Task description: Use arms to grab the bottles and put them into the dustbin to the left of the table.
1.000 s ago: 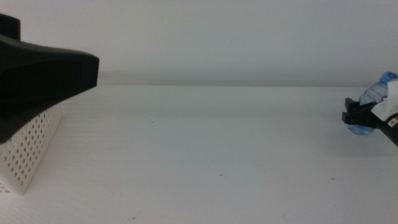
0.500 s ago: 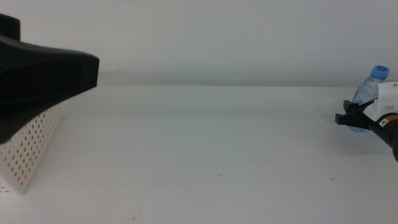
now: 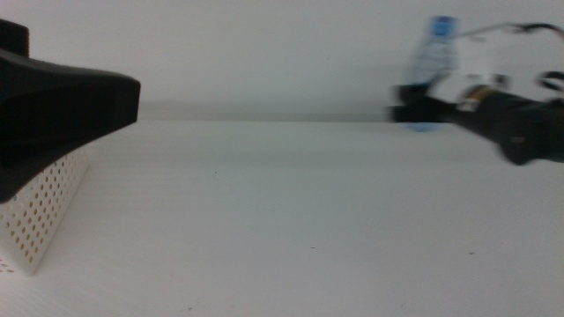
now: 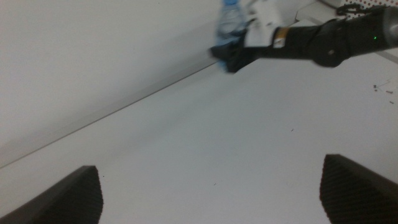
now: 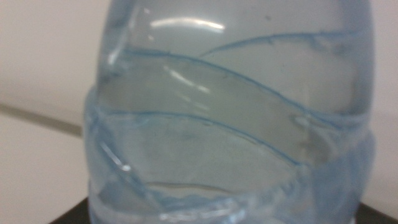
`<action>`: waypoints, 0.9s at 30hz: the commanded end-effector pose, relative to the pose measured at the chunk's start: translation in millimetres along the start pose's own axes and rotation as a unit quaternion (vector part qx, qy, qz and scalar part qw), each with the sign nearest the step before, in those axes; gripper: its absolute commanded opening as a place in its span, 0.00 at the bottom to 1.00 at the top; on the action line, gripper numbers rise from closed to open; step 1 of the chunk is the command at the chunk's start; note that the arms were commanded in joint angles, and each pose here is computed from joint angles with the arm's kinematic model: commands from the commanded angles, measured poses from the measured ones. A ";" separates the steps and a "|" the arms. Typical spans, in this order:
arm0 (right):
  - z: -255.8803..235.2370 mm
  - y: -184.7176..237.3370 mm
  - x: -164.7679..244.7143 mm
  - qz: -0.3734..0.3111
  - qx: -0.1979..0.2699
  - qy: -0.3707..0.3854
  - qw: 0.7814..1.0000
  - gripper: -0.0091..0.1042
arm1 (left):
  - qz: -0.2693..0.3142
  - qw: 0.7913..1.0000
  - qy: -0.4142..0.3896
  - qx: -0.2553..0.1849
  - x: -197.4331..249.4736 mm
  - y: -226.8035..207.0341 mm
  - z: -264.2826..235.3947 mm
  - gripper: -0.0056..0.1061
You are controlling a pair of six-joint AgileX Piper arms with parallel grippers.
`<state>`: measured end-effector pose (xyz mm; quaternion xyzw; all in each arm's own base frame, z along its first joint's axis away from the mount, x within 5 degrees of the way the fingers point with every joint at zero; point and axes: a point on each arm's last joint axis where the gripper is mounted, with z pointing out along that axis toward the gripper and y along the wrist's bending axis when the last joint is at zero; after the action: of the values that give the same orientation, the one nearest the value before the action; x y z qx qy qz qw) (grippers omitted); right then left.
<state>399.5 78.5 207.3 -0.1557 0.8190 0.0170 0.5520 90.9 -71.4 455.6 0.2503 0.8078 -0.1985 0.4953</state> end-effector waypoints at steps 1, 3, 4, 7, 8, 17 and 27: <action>9.0 52.4 -11.8 -0.033 -0.061 -0.013 0.998 0.06 | -0.003 1.000 -0.012 0.004 -1.4 -0.9 -2.2 0.89; 18.4 92.4 -15.4 -0.051 -0.102 -0.021 0.993 0.06 | -0.003 1.000 -0.012 0.004 -1.4 -0.9 -2.2 0.89; 24.5 109.6 -15.4 -0.054 -0.118 -0.020 0.991 0.06 | -0.003 1.000 -0.012 0.004 -1.4 -0.9 -2.2 0.89; 41.3 147.9 -13.7 -0.056 -0.150 -0.005 0.987 0.06 | -0.003 1.000 -0.012 0.004 -1.4 -0.9 -2.2 0.89; 45.8 159.3 -10.6 -0.062 -0.159 0.003 0.985 0.06 | -0.003 1.000 -0.012 0.004 -1.4 -0.9 -2.2 0.89; 63.4 204.5 29.0 -0.084 -0.197 0.039 0.976 0.06 | -0.003 1.000 -0.012 0.004 -1.4 -0.9 -2.2 0.89; 66.1 205.8 45.8 -0.067 -0.193 0.091 0.975 0.64 | -0.003 1.000 -0.012 0.004 -1.4 -0.9 -2.2 0.89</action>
<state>388.0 276.9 112.0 -0.3231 0.8244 0.1226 0.4483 90.9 -71.4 455.6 0.2503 0.8078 -0.1985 0.4953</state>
